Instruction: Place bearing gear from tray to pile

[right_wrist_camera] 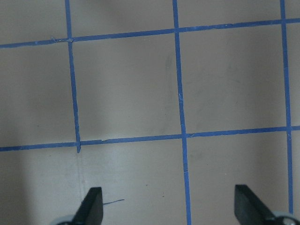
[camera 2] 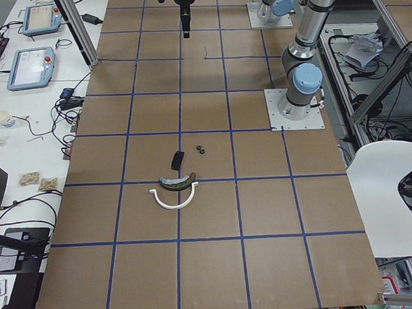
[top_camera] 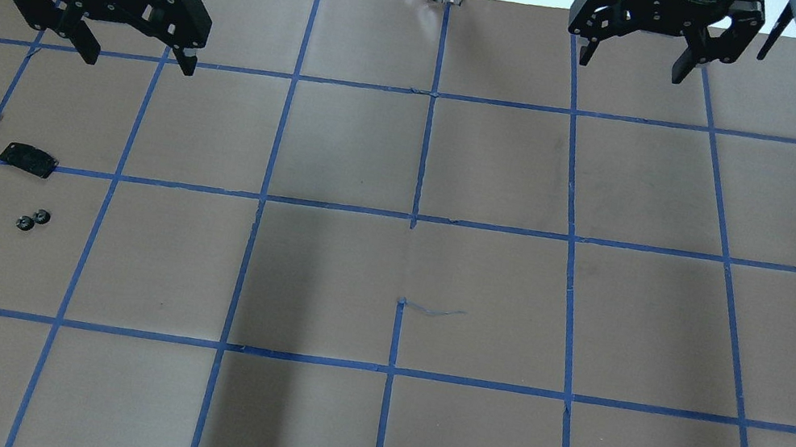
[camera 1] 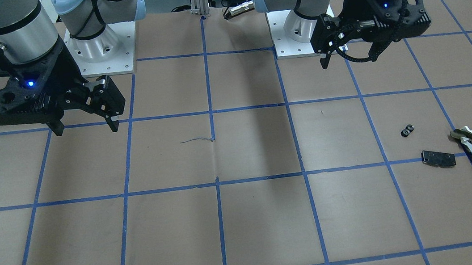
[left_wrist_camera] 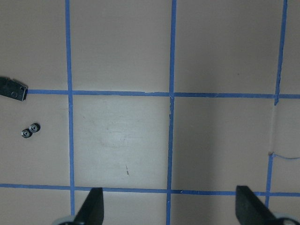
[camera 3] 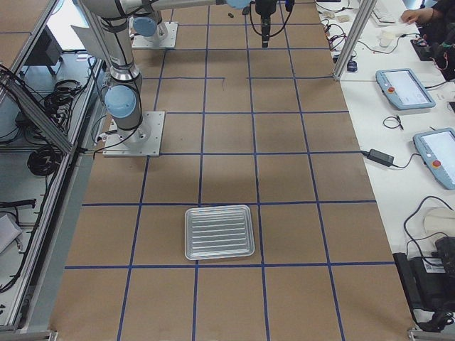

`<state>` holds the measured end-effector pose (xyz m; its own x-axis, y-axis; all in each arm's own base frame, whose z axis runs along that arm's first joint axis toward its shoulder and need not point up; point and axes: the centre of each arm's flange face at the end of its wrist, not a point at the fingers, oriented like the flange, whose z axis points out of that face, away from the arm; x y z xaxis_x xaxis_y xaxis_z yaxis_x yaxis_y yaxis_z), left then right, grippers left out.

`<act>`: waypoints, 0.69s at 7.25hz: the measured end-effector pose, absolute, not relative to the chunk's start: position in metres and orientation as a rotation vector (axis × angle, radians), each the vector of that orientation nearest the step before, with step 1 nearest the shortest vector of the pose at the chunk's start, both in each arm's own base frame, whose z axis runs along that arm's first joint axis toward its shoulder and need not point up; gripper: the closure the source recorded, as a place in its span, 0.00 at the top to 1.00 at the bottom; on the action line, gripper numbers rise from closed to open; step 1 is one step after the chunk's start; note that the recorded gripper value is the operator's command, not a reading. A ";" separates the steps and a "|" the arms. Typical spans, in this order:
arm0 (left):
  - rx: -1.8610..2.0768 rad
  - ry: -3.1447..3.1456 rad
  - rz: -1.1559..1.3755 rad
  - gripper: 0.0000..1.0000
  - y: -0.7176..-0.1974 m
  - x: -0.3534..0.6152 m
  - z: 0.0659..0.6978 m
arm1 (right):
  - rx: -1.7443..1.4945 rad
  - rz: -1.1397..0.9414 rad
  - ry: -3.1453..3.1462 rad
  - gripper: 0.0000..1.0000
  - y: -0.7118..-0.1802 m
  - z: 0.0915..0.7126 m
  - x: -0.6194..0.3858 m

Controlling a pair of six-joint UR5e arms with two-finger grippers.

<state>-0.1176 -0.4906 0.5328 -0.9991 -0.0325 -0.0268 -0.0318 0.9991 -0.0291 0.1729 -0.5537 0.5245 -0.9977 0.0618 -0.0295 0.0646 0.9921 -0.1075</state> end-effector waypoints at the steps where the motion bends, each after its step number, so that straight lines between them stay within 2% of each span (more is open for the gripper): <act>1: -0.051 3.114 -0.045 1.00 -0.491 -0.117 0.533 | 0.099 -0.172 3.109 1.00 -0.554 0.525 0.173; 5: -0.066 3.114 -0.062 1.00 -0.489 -0.113 0.537 | 0.099 -0.173 3.104 1.00 -0.554 0.524 0.174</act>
